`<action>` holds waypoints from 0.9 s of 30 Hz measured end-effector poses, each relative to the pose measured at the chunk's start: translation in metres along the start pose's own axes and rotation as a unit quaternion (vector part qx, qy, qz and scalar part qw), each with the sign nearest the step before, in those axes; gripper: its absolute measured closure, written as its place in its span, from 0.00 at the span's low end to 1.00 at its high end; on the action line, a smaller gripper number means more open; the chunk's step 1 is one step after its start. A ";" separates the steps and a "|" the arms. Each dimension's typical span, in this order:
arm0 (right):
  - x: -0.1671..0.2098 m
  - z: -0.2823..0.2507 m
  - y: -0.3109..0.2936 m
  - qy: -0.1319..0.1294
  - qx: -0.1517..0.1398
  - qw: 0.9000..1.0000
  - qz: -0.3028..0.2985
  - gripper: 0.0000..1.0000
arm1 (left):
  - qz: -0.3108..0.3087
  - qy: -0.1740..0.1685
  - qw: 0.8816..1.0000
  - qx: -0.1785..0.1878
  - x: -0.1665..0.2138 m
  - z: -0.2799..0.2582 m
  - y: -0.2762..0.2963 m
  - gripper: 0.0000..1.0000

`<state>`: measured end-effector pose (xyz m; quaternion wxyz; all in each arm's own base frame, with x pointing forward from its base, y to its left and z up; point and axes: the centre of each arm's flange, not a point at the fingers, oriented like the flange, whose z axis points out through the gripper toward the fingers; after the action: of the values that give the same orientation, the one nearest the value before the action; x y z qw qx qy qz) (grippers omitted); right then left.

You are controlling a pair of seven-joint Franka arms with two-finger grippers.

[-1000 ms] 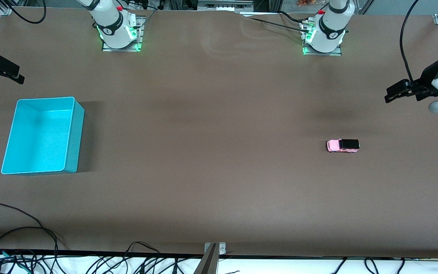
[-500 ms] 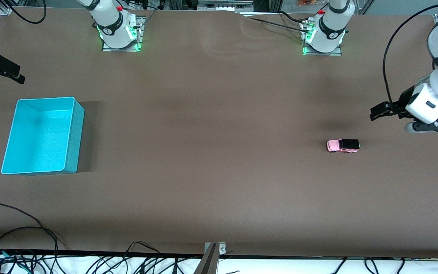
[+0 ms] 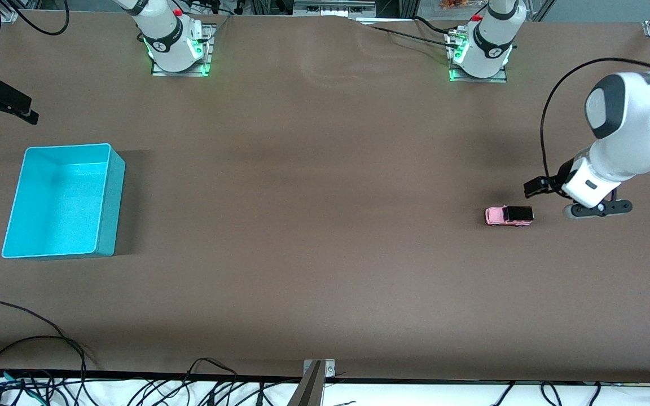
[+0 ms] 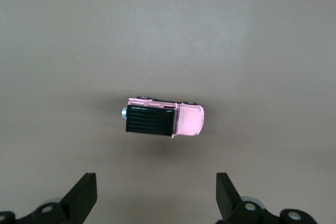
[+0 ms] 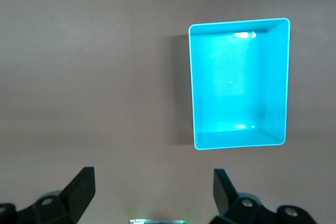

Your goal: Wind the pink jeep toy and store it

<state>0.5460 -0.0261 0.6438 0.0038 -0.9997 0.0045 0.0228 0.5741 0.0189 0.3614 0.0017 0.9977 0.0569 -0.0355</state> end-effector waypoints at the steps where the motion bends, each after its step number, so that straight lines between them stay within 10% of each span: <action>1: 0.000 0.000 0.000 0.000 0.000 1.000 0.000 0.00 | 0.000 0.000 1.000 0.000 0.001 0.007 0.000 0.00; 15: 0.000 0.000 0.000 0.000 0.000 1.000 0.000 0.00 | 0.016 -0.015 1.000 0.007 0.001 0.106 0.004 0.00; 23: 0.000 0.000 0.003 0.000 0.000 1.000 0.003 0.00 | 0.187 -0.007 0.982 0.006 0.003 0.106 0.003 0.00; 27: 0.000 0.000 0.004 0.000 0.000 1.000 0.004 0.00 | 0.304 0.003 0.953 0.007 0.003 0.111 -0.001 0.00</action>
<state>0.5457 -0.0304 0.6438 0.0038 -0.9997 0.0082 0.0229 0.5695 0.0196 0.2504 0.0048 0.9679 -0.2492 -0.0311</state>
